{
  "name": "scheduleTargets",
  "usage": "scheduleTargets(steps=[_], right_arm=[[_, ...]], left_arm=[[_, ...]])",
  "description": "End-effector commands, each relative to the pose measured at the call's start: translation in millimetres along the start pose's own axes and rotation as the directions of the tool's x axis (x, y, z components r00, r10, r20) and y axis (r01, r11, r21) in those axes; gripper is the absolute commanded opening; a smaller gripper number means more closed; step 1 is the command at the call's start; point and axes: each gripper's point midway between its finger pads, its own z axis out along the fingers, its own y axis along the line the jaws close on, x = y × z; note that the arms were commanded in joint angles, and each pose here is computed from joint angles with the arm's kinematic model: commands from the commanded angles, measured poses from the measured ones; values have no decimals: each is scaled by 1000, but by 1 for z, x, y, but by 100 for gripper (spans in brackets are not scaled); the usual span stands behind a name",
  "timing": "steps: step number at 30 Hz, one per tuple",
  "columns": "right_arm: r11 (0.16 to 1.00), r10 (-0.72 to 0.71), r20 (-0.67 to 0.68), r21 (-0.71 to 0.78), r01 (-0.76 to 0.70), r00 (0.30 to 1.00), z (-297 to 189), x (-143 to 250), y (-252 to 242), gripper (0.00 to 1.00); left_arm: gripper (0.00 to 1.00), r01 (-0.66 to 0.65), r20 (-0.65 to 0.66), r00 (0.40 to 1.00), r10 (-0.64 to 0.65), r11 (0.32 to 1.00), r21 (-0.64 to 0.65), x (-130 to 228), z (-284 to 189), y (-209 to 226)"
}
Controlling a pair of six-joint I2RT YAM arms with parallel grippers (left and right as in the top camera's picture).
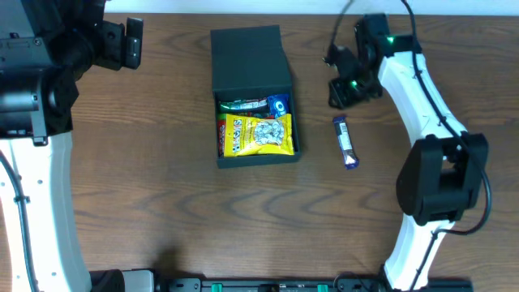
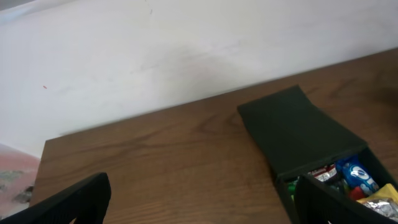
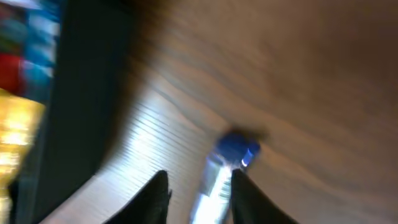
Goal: Pack container
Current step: 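Grasp the blue-wrapped bar beside the box with the right gripper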
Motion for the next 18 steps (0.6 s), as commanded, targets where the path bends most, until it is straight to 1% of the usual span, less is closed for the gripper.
scheduleTargets(steps=[1,4,7,12,17,18], right_arm=[[996,80,-72,45,-77,994,17,26,-9,40],[991,103,-112,95,-93,988,32,42,-16,48],[989,112,-119,109,-99,987,42,49,-18,46],[985,128,-109,129,-114,986,57,54,-22,48],[984,133,-82,134,-121,988,65,52,-24,47],[984,131,-70,134,-121,989,66,50,-25,43]], left_arm=[[95,-20,25,999,20,1000,-3,-8,-7,1],[95,-20,26,999,20,1000,-3,-8,-7,1],[95,-20,26,999,20,1000,-2,-8,-7,1],[95,-20,26,999,20,1000,-2,-8,-7,1],[95,-21,30,999,21,1000,0,-9,-7,1],[95,-21,33,999,21,1000,6,-9,-7,0]])
